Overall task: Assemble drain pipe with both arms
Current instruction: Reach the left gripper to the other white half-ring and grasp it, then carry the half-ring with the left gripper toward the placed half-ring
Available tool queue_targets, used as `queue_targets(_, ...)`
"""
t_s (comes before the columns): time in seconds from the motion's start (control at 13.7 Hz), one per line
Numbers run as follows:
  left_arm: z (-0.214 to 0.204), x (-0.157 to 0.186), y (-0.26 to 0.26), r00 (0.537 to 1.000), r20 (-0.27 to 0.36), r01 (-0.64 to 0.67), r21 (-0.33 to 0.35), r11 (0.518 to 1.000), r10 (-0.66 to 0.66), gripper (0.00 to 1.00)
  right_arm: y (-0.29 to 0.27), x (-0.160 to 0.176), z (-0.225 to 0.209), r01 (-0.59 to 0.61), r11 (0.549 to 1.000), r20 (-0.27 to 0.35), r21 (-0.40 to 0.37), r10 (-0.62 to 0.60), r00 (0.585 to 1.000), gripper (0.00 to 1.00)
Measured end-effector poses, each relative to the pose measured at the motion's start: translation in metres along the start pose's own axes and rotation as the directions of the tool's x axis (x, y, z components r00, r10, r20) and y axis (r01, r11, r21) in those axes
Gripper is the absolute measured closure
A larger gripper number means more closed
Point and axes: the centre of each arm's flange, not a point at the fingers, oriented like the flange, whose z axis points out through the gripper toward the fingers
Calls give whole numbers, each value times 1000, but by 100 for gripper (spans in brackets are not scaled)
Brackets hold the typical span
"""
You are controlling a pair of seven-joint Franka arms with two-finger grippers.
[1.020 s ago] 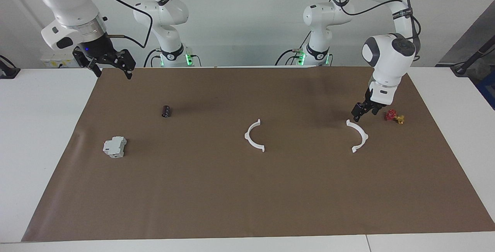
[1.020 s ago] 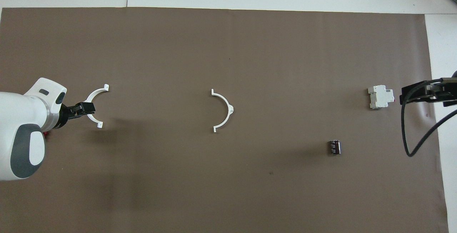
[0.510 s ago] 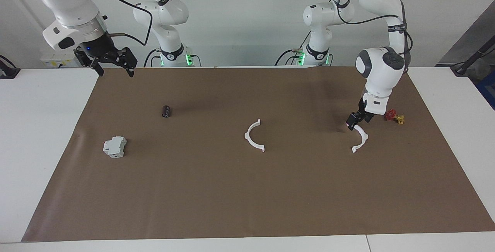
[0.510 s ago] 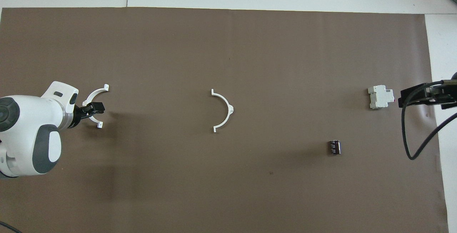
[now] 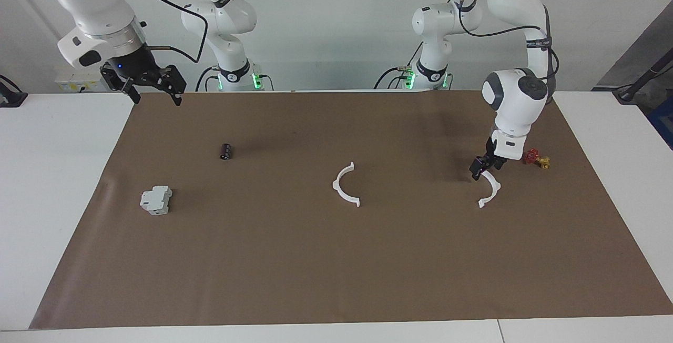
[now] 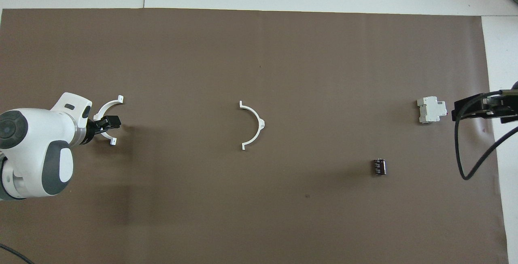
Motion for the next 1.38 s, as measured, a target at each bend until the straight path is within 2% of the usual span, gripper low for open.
queue_targets(0.22, 2, -2, 0, 1000, 4, -2, 1, 1000, 2, 2, -1, 0, 0, 1, 1000, 0, 0, -1, 1000, 0)
queue_targets(0.36, 6, -8, 2, 1000, 12, -9, 2, 1000, 9, 14, 0, 0, 0, 0, 1000, 0, 0, 0, 1000, 0)
queue_targets(0.44, 8, -10, 4, 1000, 6, -13, -1, 1000, 13, 14, 0, 0, 0, -1, 1000, 0, 0, 1, 1000, 0)
queue_targets(0.51, 10, -12, 5, 1000, -4, -17, -5, 1000, 17, 22, 1, 0, 0, -1, 1000, 0, 0, 1, 1000, 0)
queue_targets(0.87, 5, -12, 7, 998, -28, -49, -12, 999, 49, 92, 1, 0, 0, -2, 1000, 0, 0, 2, 1000, 0)
queue_targets(1.17, -2, -9, 20, 996, -40, -77, -19, 997, 76, 93, 1, 0, 0, -2, 1000, 0, 0, 2, 1000, 0)
queue_targets(1.38, -36, -9, 87, 999, -39, 13, -40, 999, -15, 93, 1, 0, 0, -2, 1000, 0, 0, 2, 1000, 0)
